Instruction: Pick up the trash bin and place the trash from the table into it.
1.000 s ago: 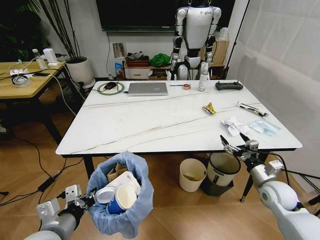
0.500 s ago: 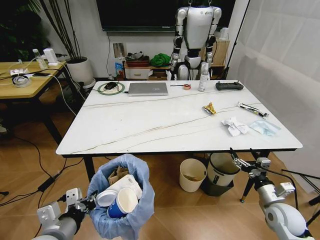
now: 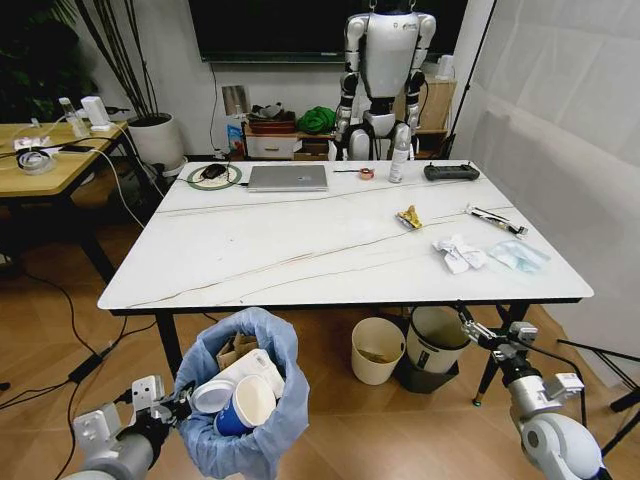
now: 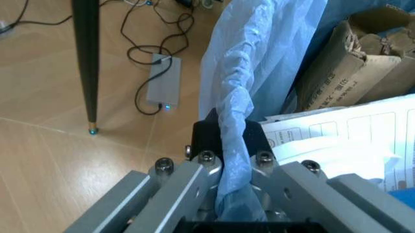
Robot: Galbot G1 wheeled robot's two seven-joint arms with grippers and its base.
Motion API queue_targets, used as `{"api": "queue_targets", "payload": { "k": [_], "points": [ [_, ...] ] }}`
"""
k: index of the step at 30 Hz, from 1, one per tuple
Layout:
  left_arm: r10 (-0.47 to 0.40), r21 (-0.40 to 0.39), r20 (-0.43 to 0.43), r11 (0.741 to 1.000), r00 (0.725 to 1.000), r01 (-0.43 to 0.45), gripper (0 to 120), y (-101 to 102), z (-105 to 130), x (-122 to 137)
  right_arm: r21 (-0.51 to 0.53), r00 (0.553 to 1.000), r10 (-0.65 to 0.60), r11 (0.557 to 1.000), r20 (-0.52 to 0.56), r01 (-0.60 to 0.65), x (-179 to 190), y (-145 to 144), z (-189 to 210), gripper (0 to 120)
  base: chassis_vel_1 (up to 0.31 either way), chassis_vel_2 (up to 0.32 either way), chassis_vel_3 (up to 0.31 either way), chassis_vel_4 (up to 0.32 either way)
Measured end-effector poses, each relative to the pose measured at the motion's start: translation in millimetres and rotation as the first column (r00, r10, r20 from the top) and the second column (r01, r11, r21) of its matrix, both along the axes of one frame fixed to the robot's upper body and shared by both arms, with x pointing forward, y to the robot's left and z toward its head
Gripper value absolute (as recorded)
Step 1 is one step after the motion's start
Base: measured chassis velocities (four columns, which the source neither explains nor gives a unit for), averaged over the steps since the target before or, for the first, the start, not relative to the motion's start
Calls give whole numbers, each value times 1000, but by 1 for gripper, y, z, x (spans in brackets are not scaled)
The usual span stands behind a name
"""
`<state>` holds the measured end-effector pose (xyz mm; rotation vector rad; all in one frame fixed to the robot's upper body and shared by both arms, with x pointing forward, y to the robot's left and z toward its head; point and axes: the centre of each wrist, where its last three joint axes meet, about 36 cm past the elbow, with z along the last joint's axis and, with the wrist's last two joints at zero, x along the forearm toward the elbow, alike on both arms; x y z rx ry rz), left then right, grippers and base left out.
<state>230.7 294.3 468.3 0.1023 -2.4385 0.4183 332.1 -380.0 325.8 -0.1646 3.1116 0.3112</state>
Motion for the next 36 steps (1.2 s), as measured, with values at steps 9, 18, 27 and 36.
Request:
{"api": "queue_targets", "payload": {
  "k": [9, 18, 27, 36],
  "points": [
    [-1, -2, -2, 1000, 1000, 1, 0, -1, -1, 0, -2, 1000, 0, 1000, 2, 0, -2, -2, 0, 100, -40, -50, 37, 39],
    [0, -6, -2, 1000, 1000, 0, 0, -3, -1, -1, 15, 1000, -6, 1000, 5, 6, -3, -1, 0, 100, 0, 0, 0, 0],
    [3, -6, -2, 1000, 1000, -3, 0, -1, -3, 2, 34, 1000, -12, 999, -2, 12, -4, 2, -4, 100, 0, 0, 0, 0],
    [3, -10, -3, 1000, 1000, -4, 0, -1, -5, 3, 43, 1000, -15, 999, -6, 15, -3, 3, -7, 100, 0, 0, 0, 0]
  ]
}}
